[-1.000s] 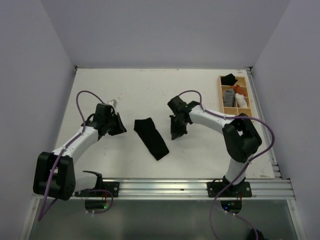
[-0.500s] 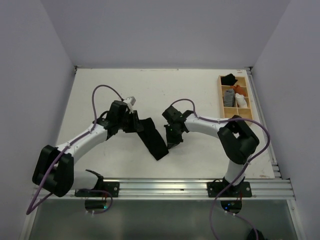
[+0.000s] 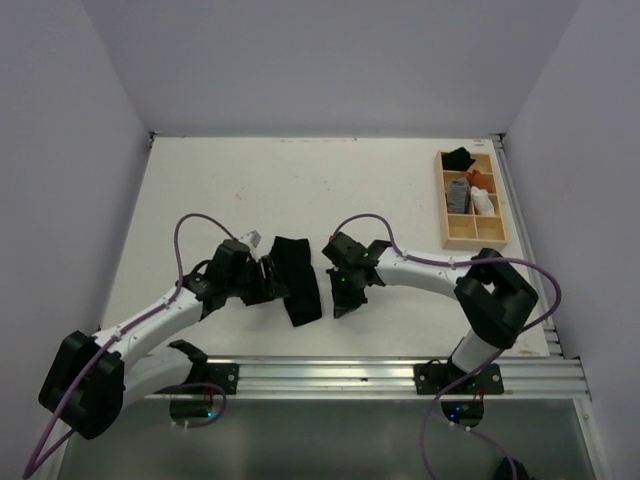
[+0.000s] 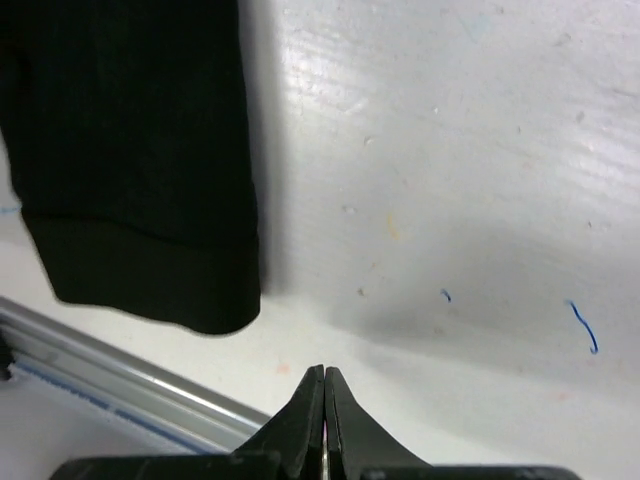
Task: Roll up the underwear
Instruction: Fold the underwear, then roll the underwear
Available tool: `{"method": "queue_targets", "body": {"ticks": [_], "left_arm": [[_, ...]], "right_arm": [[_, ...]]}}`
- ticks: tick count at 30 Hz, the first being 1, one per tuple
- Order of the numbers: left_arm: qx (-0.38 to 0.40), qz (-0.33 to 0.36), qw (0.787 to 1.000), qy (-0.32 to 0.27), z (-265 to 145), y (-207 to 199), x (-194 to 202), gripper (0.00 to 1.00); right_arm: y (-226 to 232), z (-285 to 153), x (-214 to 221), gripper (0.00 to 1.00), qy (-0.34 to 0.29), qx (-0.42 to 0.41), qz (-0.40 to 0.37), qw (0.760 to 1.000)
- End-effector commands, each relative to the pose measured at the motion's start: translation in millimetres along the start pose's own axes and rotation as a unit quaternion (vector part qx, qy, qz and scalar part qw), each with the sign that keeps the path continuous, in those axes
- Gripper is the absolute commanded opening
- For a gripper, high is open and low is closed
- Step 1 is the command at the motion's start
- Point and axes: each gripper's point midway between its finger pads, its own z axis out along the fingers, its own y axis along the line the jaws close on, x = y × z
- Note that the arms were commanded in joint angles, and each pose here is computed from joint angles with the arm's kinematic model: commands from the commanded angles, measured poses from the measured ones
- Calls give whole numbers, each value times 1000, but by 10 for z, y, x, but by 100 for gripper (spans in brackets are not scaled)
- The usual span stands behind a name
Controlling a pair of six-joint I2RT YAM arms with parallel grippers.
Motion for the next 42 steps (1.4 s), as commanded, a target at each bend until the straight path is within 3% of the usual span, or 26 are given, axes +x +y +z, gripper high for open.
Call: {"method": "queue_targets", "body": {"ticks": [1,12,21,26,31,42], "left_arm": [[37,-40,998,6,-27,-111,126,56],[52,-107,993,-2,135,15,402,60],[77,-102,991,-40,84,-191,225,60],[44,-118,991,-36,-28,-99,267,59],[67,-128,988,-63,-29,-152,181,63],[64,-149,987,-20,316,-174,343,64]], "right_arm": [[59,-202,-53,0,-34,-21,6,999],[-48,-247,59,0,-42,-24,0,999],[-112,-303,100,0,-47,-18,1,999],[-108,-310,111,0,-46,-21,2,999],[-88,-298,102,0,-47,-24,2,999],[-135,-331,134,0,-48,-18,3,999]]}}
